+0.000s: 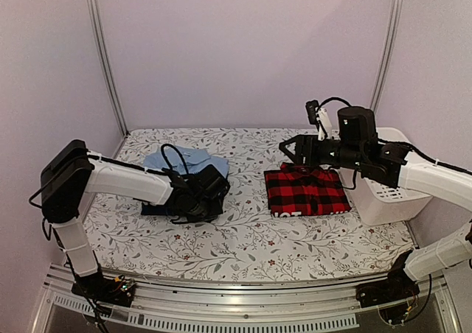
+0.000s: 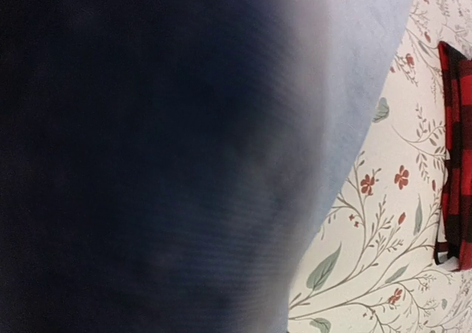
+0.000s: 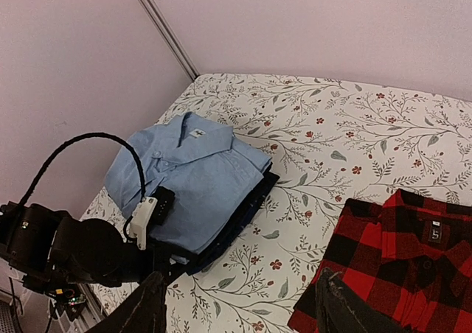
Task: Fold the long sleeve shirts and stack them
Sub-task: Move the square-folded shirt to the center of the board.
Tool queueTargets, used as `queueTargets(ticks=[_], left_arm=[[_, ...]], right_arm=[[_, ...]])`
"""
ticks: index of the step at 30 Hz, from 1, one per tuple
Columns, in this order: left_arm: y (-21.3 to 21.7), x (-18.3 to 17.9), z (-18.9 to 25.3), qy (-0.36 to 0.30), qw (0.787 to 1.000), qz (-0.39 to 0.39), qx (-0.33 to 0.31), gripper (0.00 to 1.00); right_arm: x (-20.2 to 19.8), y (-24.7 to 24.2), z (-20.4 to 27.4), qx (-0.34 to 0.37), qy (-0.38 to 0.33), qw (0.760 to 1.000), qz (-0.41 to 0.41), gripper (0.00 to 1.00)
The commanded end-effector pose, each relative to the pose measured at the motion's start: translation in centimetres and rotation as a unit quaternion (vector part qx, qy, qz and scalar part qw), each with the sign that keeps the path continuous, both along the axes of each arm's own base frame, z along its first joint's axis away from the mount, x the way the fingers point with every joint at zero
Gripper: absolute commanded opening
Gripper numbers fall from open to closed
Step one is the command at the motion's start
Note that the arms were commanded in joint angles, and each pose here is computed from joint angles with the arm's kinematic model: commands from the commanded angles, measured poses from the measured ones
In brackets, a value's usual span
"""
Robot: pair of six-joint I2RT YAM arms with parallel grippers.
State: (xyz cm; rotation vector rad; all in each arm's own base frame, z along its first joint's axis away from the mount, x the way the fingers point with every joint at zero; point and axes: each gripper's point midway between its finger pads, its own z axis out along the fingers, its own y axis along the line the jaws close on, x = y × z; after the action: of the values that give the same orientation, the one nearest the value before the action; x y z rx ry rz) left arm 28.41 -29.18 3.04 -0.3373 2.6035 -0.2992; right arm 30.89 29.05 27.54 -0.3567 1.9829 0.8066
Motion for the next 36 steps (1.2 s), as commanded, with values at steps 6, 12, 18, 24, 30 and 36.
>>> queueTargets(ticks=[6,12,18,24,30,36], left_arm=[[-4.3,-0.8,0.0,0.026,0.998,-0.05,-0.02,0.0],[-5.0,-1.8,1.5,0.019,0.996,-0.085,-0.027,0.2],[-6.8,-3.2,4.8,0.006,0.989,-0.143,-0.034,0.34],[-11.7,-4.4,9.1,-0.027,0.974,-0.22,-0.049,0.41],[-16.1,-3.7,7.7,-0.018,0.958,-0.273,-0.089,0.41],[-19.0,-2.2,4.8,0.0,0.953,-0.291,-0.09,0.4]], right_arm=[[-0.7,-0.6,-0.2,-0.005,-0.002,1.0,0.0,0.68],[-0.8,-1.0,-0.5,-0.007,0.004,1.0,-0.007,0.68],[-0.5,-1.5,-1.2,-0.023,0.009,0.999,-0.022,0.69],[0.1,-2.3,-1.6,-0.038,0.01,0.998,-0.047,0.69],[0.2,-2.7,-1.6,-0.04,0.018,0.997,-0.06,0.69],[0.1,-3.6,-1.5,-0.047,0.021,0.996,-0.077,0.69]])
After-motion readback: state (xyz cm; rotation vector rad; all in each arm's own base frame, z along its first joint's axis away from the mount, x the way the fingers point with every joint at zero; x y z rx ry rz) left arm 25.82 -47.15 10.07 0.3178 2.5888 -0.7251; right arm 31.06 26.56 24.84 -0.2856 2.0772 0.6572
